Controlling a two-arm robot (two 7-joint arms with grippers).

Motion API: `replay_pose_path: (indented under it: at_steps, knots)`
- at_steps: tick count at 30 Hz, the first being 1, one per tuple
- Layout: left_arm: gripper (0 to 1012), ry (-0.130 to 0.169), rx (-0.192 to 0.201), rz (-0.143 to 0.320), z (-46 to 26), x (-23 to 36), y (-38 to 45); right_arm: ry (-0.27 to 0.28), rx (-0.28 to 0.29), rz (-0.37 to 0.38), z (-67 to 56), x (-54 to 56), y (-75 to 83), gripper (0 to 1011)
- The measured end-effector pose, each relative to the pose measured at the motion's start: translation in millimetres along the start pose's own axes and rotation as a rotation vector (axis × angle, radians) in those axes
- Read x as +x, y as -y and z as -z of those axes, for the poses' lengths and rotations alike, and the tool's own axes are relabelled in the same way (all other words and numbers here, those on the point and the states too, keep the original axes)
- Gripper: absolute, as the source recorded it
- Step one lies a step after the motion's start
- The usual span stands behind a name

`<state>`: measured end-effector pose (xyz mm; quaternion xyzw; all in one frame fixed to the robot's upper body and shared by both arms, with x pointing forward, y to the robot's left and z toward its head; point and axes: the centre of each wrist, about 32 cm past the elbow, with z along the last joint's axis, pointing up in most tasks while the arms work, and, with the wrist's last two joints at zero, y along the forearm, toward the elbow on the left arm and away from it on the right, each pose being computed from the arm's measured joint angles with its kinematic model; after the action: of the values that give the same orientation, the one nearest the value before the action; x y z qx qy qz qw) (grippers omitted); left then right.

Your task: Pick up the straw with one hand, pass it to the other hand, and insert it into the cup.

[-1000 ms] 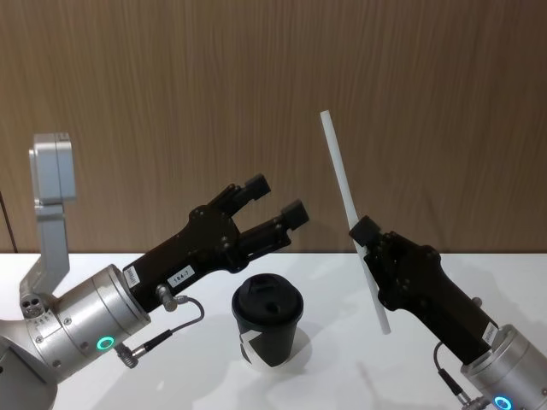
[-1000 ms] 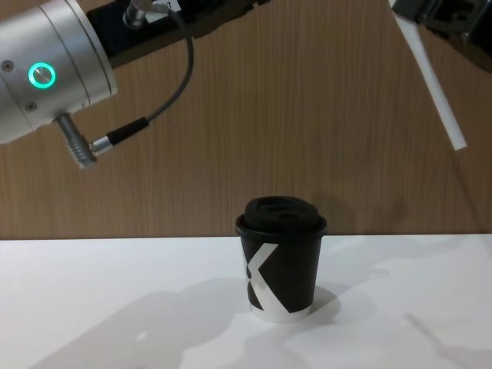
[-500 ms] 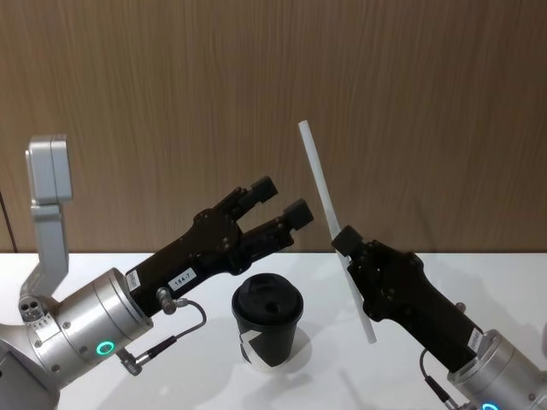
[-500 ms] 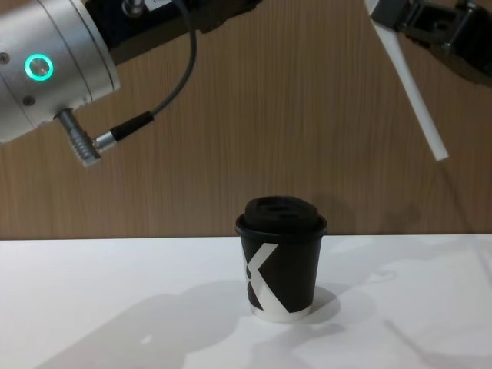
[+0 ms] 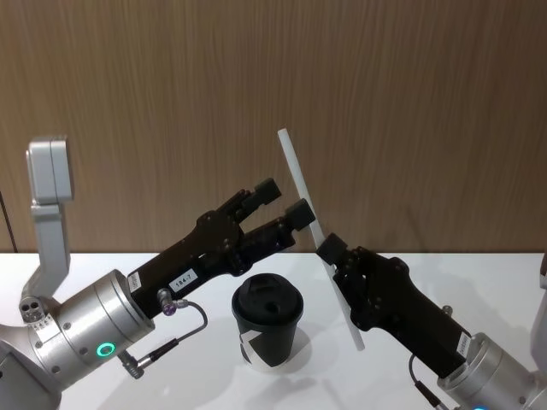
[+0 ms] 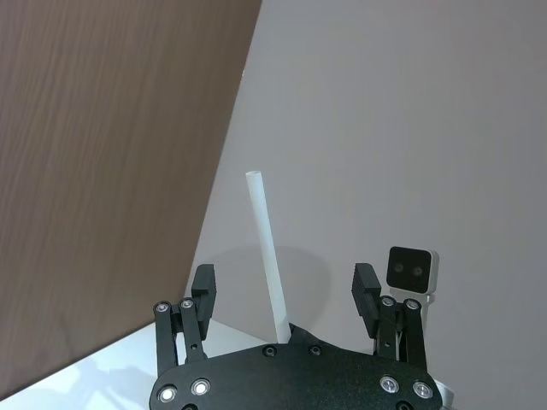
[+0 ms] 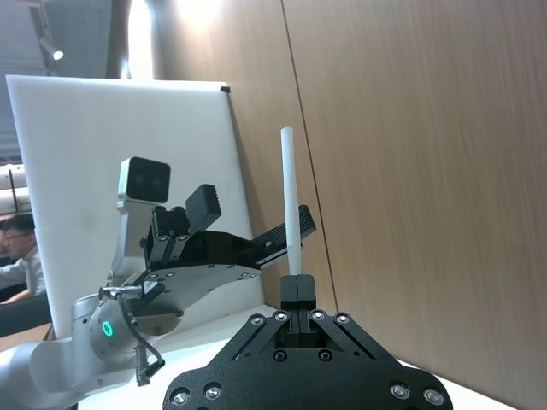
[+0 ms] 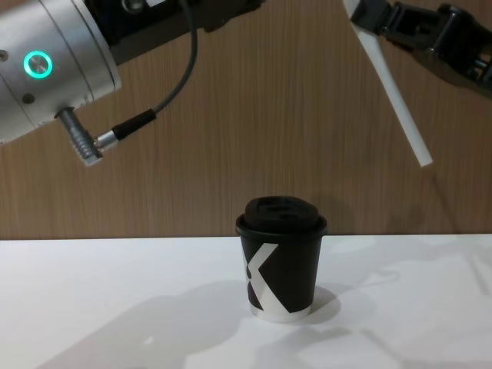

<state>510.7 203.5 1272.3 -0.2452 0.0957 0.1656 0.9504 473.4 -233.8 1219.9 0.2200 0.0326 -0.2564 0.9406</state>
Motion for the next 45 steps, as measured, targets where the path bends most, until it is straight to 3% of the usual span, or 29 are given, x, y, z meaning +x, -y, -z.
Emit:
replay_pose_path:
  at_steps: [11, 15, 22, 28, 34, 45]
  knots:
    - [1002, -0.018, 0.007, 0.011, 2.1, 1.4, 2.3, -0.003, -0.012, -0.035, 0.5, -1.4, -2.3, 0]
    - [1002, -0.024, 0.01, 0.014, 3.5, 6.1, 3.6, -0.004, -0.015, -0.045, 0.4, -1.8, -2.5, 0]
    - [1002, -0.031, 0.01, 0.016, 8.5, 28.6, 8.3, -0.006, -0.021, -0.058, 0.0, -2.3, -2.9, 0]
    - [1002, -0.037, 0.011, 0.013, 13.9, 41.7, 9.5, -0.008, -0.026, -0.068, 0.0, -2.6, -3.2, 0]
    - [1002, -0.039, 0.012, 0.012, 17.0, 49.1, 10.3, -0.011, -0.031, -0.073, 0.3, -2.9, -3.6, 0]
    - [1002, -0.04, 0.014, 0.012, 19.6, 55.8, 10.8, -0.012, -0.038, -0.072, 0.8, -2.3, -4.3, 0]
